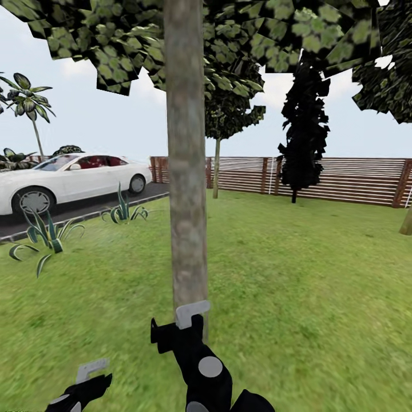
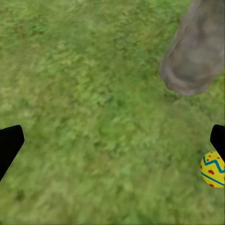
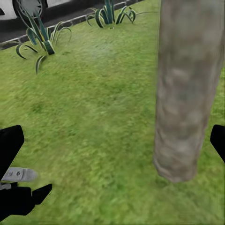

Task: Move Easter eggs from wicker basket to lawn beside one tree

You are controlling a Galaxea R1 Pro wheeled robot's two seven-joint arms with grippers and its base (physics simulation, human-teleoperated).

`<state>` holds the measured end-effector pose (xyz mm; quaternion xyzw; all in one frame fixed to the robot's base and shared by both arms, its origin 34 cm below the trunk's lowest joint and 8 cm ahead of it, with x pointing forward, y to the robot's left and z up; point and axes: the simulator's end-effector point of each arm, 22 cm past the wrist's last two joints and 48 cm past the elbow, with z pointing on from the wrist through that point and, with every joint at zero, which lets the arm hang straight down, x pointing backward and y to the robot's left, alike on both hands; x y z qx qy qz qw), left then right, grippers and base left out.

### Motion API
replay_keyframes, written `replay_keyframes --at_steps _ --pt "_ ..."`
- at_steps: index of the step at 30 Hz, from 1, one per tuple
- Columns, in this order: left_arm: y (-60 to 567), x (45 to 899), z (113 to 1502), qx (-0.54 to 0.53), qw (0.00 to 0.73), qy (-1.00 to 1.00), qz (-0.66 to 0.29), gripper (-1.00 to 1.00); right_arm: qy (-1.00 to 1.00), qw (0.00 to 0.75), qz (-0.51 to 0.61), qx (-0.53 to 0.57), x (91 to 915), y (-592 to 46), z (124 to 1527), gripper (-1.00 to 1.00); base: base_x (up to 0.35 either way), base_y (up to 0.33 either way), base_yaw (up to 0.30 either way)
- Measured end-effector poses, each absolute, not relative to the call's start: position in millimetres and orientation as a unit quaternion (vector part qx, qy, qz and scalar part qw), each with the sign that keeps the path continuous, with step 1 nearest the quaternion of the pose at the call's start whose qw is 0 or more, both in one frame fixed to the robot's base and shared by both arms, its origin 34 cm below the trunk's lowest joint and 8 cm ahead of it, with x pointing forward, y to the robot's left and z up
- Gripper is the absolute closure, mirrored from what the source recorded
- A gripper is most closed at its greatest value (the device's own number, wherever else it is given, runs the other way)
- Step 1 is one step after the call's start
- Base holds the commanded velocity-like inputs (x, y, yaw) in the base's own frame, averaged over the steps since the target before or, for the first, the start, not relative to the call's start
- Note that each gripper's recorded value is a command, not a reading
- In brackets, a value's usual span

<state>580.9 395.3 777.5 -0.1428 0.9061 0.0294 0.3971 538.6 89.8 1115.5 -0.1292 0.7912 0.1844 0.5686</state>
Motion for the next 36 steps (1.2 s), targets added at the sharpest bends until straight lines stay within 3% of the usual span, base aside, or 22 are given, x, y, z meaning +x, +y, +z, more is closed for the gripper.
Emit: replay_keyframes --at_steps 36 --pt "395.0 591.5 804.3 -0.143 0.423 0.894 0.025 -1.00 0.775 0.590 0.181 -0.135 529.2 90.4 1138.6 -1.00 0.000 0.255 0.104"
